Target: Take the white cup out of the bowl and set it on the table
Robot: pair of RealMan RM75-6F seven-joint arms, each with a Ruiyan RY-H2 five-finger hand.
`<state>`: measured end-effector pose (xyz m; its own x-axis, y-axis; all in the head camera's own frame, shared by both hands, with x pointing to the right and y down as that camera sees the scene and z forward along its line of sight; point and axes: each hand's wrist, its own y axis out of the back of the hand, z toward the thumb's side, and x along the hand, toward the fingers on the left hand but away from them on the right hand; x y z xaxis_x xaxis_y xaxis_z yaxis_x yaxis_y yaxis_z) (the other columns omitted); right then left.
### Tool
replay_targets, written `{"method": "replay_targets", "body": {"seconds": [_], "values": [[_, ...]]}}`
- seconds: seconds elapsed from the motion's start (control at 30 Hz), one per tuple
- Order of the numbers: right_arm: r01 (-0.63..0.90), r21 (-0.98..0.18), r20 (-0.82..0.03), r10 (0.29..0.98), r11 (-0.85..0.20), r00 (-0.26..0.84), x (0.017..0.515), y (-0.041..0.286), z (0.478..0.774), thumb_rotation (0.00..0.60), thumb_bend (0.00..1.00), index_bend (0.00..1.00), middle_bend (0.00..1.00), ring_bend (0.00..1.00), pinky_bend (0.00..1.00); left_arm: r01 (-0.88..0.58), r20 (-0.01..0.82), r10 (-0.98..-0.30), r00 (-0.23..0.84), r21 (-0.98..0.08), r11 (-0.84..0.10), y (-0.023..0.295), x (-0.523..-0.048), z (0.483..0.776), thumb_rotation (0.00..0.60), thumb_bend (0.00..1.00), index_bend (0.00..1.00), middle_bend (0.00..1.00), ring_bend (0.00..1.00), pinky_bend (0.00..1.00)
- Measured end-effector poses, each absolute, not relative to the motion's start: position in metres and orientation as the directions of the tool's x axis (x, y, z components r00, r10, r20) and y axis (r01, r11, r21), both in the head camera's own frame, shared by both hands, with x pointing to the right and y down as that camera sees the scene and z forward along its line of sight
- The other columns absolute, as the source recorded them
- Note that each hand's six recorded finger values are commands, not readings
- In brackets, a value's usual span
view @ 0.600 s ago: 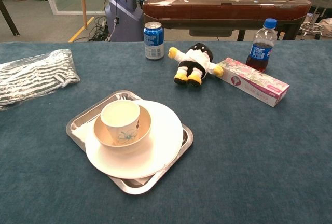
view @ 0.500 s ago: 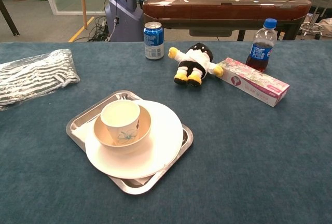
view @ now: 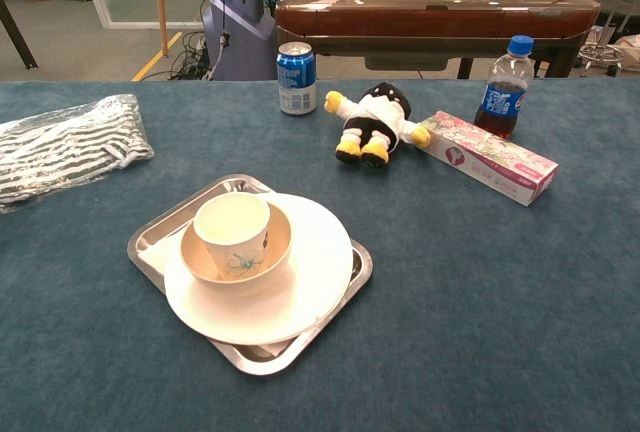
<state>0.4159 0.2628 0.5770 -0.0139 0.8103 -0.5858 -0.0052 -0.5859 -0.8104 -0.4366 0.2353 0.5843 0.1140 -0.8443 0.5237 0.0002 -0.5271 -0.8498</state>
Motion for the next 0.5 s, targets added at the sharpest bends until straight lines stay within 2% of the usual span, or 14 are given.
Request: {"method": "replay_targets", "body": {"seconds": [0.23, 0.5], "values": [[-0.003, -0.804, -0.594, 0.804, -0.594, -0.003, 0.4139, 0.2594, 0.5800, 0.600, 0.22, 0.00, 0.00, 0.00, 0.00, -0.010, 0.505, -0.854, 0.126, -0.860, -0.510, 0.2359, -0.4369, 0.5788, 0.600, 0.32, 0.00, 0.00, 0.00, 0.00], [0.009, -0.810, -0.586, 0.810, -0.586, -0.014, 0.4192, 0.2573, 0.5765, 0.600, 0.22, 0.00, 0.00, 0.00, 0.00, 0.029, 0.524, -0.844, 0.110, -0.851, -0.525, 0.2345, -0.4426, 0.5821, 0.600, 0.32, 0.00, 0.00, 0.00, 0.00]]}}
